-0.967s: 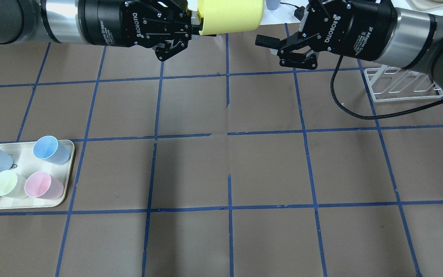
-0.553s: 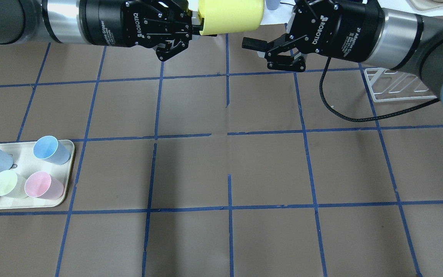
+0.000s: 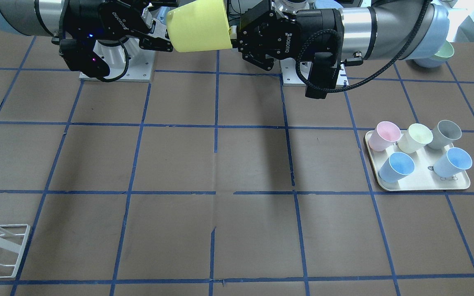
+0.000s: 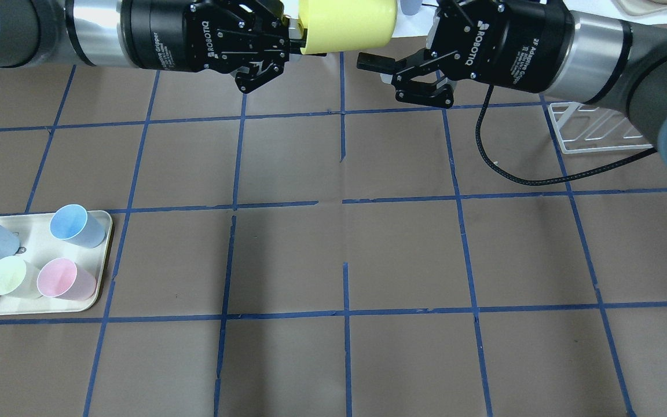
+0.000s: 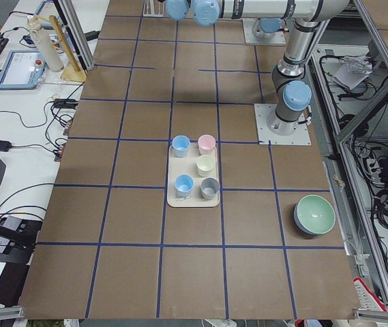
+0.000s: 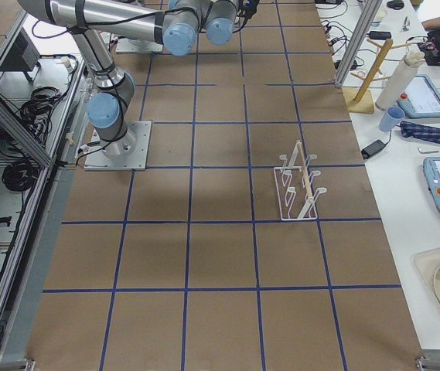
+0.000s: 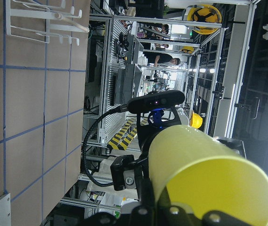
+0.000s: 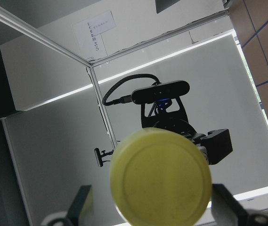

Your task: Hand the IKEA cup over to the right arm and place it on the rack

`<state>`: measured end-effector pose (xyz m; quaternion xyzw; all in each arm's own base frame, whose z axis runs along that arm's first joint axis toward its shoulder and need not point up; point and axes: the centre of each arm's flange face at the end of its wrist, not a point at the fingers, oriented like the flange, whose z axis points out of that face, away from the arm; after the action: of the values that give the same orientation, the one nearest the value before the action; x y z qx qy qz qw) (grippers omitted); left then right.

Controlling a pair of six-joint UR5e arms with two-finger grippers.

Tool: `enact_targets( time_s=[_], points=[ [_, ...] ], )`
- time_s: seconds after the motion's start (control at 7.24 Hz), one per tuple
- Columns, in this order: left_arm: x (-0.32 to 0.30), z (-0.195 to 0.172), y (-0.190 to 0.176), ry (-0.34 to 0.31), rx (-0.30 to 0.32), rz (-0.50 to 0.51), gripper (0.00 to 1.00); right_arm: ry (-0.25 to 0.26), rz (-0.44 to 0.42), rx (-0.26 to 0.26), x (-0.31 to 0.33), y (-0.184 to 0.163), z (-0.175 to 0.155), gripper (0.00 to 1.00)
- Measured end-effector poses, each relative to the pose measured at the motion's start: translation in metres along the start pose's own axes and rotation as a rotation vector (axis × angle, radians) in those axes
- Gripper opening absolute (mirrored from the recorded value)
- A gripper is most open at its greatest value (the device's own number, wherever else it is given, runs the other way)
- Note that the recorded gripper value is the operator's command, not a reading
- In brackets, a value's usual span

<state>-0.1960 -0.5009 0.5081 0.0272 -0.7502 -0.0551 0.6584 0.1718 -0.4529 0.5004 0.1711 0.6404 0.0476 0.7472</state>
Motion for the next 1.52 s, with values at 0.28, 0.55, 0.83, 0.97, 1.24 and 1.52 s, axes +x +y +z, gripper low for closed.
enact_targets(
  time_s=[0.28,0.55,0.83,0.97,1.24,1.52],
  points=[
    [-0.001,0.0,-0.001,0.001,0.001,0.0,0.0,0.002,0.003,0.0,0.001,-0.001,0.0,0.16],
    [-0.001,0.0,-0.002,0.0,0.0,-0.001,0.25,0.001,0.004,0.003,0.001,-0.002,-0.001,0.04],
    [-0.002,0.0,-0.002,0.0,-0.001,-0.003,0.85,-0.001,0.002,0.013,-0.002,-0.005,-0.006,0.01],
    [-0.002,0.0,-0.002,0.001,0.0,-0.006,0.85,-0.002,-0.004,0.027,-0.005,-0.008,-0.012,0.01],
    [-0.001,0.0,-0.001,0.0,0.0,-0.012,0.86,-0.005,-0.023,0.081,-0.016,-0.019,-0.038,0.0],
    [0.007,-0.002,0.002,-0.014,-0.003,-0.035,0.86,0.017,-0.035,0.136,-0.021,-0.028,-0.065,0.0]
  ],
)
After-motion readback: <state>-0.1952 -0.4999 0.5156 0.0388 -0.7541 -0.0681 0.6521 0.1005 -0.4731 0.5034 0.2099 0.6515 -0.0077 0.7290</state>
